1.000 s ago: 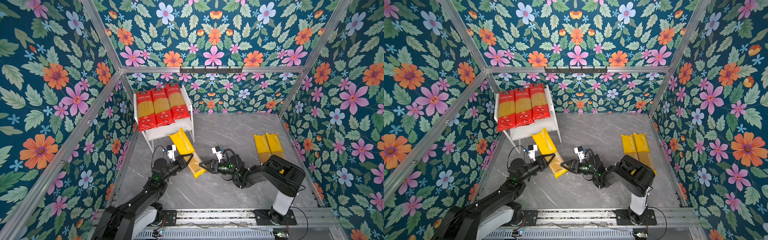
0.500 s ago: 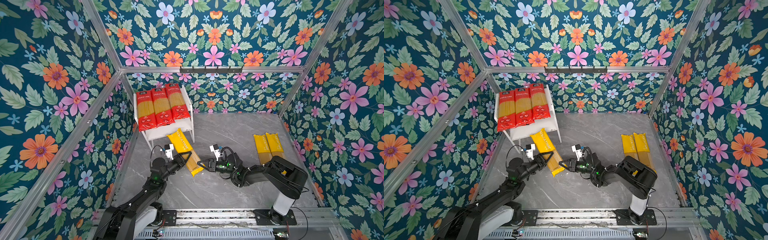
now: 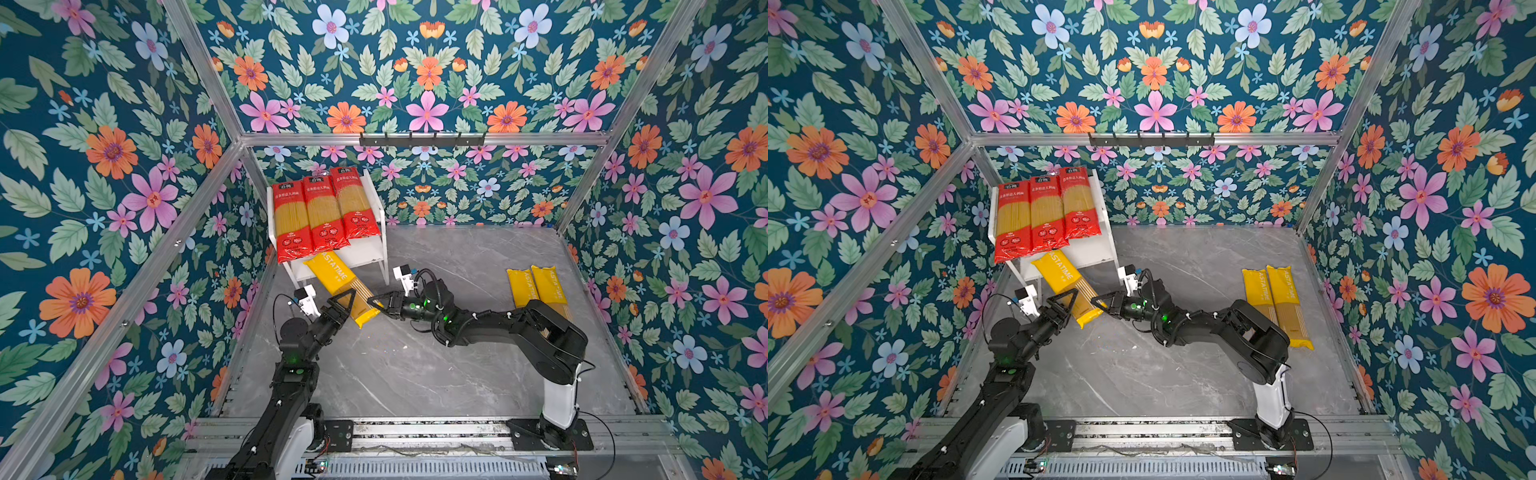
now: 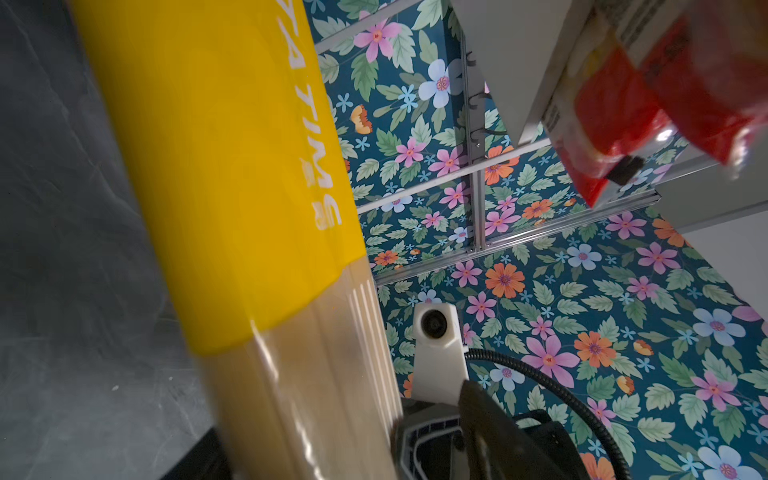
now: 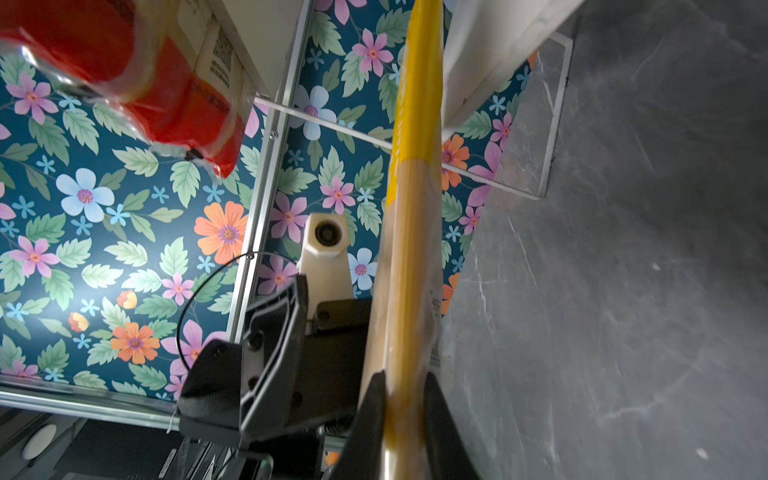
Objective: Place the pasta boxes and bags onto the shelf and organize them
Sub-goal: 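Insert the pack under the shelf with the left gripper while the right releases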
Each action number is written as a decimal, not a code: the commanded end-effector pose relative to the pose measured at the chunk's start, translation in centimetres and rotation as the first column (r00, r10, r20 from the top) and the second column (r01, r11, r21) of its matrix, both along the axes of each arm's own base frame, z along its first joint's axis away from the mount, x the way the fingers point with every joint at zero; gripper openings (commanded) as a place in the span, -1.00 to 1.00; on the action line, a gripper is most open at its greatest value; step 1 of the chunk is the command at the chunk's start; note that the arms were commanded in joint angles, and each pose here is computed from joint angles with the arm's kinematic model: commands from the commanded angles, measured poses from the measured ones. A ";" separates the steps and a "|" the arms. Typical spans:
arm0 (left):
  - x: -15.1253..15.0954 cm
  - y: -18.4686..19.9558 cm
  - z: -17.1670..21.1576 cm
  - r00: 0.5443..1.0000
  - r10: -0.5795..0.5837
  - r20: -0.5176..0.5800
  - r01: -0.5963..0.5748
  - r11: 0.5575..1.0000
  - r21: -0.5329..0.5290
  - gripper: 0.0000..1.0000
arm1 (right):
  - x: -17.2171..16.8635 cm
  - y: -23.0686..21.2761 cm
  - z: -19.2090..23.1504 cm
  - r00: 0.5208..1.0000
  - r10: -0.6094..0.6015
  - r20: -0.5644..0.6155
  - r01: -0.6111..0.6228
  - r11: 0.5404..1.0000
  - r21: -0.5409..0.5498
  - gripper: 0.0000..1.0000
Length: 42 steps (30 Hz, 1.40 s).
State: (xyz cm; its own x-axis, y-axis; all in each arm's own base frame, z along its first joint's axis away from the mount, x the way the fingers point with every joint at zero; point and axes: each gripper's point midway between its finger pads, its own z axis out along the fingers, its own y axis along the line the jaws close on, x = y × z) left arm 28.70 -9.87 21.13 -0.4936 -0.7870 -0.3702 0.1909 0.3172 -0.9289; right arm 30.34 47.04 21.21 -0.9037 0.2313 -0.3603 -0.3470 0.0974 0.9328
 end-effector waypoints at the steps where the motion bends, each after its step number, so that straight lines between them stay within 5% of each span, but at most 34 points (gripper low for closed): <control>1: 0.2 1.6 -0.1 0.997 0.071 -0.008 -0.071 0.996 -0.053 0.56 | 2.9 1.1 1.7 0.993 -0.107 0.038 0.107 0.994 0.019 -1.00; 9: 0.5 3.9 -0.1 0.985 0.173 0.010 -0.170 0.978 -0.124 0.71 | 6.4 6.0 1.1 0.980 -0.200 -0.016 0.200 0.980 -0.004 -1.00; 17: 0.6 4.0 0.2 0.982 0.184 0.038 -0.178 0.977 -0.121 0.60 | 6.5 6.8 1.7 0.981 -0.190 -0.024 0.190 0.982 -0.023 -0.30; 21: 0.8 4.4 -0.4 0.979 0.202 0.020 -0.198 0.973 -0.114 0.30 | 5.8 4.8 1.0 0.980 -0.199 -0.013 0.198 0.978 -0.067 -0.11; 29: 1.4 5.0 -1.3 0.973 0.229 -0.027 -0.231 0.966 -0.117 -0.36 | 3.9 -0.3 -1.4 0.973 -0.212 0.088 0.227 0.948 -0.224 -0.07; 32: 1.8 5.4 -0.9 0.974 0.224 -0.028 -0.226 0.971 -0.078 -0.40 | 2.3 -3.1 -2.5 0.952 -0.166 0.257 0.264 0.870 -0.416 -0.08; 36: 2.4 6.4 -1.1 0.973 0.225 -0.053 -0.228 0.972 -0.054 -0.40 | 1.3 -8.8 -4.4 0.874 -0.072 0.480 0.416 0.623 -0.663 -0.03; 39: 2.9 7.5 -0.9 0.972 0.228 -0.056 -0.232 0.970 -0.068 -0.39 | 1.7 -13.8 -3.9 0.802 -0.049 0.596 0.555 0.430 -0.712 0.11; 40: 3.0 7.8 -0.8 0.971 0.231 -0.056 -0.235 0.969 -0.074 -0.36 | 1.7 -15.0 -3.7 0.785 -0.058 0.617 0.586 0.393 -0.708 0.36; 41: 3.1 8.1 -0.7 0.971 0.233 -0.052 -0.236 0.969 -0.079 -0.31 | 1.9 -16.6 -3.5 0.767 -0.108 0.633 0.624 0.357 -0.695 0.96; 42: 3.2 8.0 -0.6 0.973 0.224 -0.049 -0.227 0.971 -0.080 -0.23 | 2.2 -18.3 -3.5 0.739 -0.194 0.645 0.670 0.313 -0.673 0.98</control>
